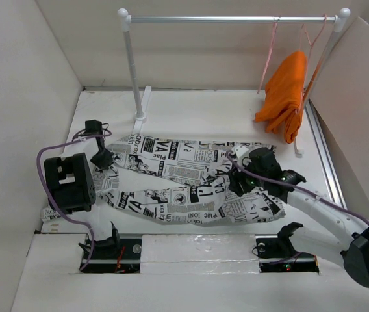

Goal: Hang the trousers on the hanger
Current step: Flatten out the trousers at the center of the board.

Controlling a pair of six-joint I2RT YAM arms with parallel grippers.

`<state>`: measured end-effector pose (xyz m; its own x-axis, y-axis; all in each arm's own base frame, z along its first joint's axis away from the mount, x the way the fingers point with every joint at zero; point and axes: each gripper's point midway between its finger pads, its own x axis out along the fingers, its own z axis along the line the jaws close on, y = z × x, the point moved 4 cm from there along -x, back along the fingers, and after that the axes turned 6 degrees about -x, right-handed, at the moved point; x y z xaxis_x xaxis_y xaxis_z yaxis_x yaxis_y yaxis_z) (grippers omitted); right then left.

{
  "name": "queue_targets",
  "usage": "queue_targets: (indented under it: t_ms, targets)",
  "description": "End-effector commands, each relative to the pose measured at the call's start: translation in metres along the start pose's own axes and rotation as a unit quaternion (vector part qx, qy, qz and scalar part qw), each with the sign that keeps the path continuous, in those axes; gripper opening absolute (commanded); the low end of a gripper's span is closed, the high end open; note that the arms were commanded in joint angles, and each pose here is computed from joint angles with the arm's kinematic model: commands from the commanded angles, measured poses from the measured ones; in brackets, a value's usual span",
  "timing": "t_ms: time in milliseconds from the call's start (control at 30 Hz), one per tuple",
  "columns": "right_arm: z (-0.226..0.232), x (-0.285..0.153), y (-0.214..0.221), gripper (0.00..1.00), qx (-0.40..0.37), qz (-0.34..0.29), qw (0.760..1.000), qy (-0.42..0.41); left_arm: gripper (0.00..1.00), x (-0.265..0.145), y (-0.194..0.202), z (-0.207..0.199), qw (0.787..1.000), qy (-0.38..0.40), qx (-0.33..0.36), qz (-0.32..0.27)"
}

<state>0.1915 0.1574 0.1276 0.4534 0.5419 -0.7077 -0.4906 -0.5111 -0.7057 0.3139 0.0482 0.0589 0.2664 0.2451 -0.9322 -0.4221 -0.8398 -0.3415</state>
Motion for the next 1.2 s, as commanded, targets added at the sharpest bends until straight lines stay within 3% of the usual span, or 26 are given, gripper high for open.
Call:
queue_targets:
  t_ms: [0,133,267,400,500,600,667,700,733,767,1000,1167]
  targets:
    - [-0.037,-0.013,-0.02,0.6,0.049,-0.044,0.995,0.076,0.0,-0.016,-0.023,-0.008,0.999,0.0,0.027,-0.04]
    - [-0.091,-0.02,-0.004,0.7,0.146,-0.066,0.978,0.135,0.0,-0.055,-0.062,-0.036,0.994,0.042,0.031,-0.097]
    - [-0.144,-0.022,0.031,0.73,0.267,-0.065,0.942,0.192,0.0,-0.07,-0.075,-0.044,0.991,0.056,0.031,-0.119]
    - [-0.176,-0.018,0.046,0.8,0.313,-0.075,0.922,0.217,0.0,-0.083,-0.084,-0.048,0.987,0.073,0.023,-0.143]
    - [-0.186,0.003,0.062,0.82,0.339,-0.044,0.92,0.193,0.0,-0.092,-0.089,-0.05,0.983,0.088,0.018,-0.162]
    - [-0.188,0.024,0.061,0.81,0.345,-0.07,0.926,0.133,0.0,-0.095,-0.091,-0.052,0.981,0.095,0.019,-0.165]
    - [-0.184,0.028,0.069,0.63,0.375,-0.083,0.917,0.109,0.0,-0.096,-0.091,-0.053,0.981,0.1,0.022,-0.167]
    - [-0.187,0.027,0.069,0.41,0.376,-0.096,0.914,0.114,0.0,-0.096,-0.092,-0.054,0.98,0.101,0.022,-0.169]
    - [-0.187,0.023,0.071,0.07,0.384,-0.097,0.911,0.118,0.0,-0.098,-0.094,-0.054,0.98,0.102,0.021,-0.171]
    - [-0.192,0.016,0.076,0.0,0.394,-0.097,0.905,0.131,0.0,-0.098,-0.095,-0.055,0.979,0.102,0.02,-0.173]
    - [-0.227,-0.076,0.092,0.0,0.416,-0.097,0.854,0.297,0.0,-0.103,-0.103,-0.065,0.976,0.119,0.003,-0.184]
    - [-0.247,-0.12,0.096,0.0,0.426,-0.088,0.815,0.384,0.0,-0.106,-0.1,-0.071,0.973,0.083,0.048,-0.211]
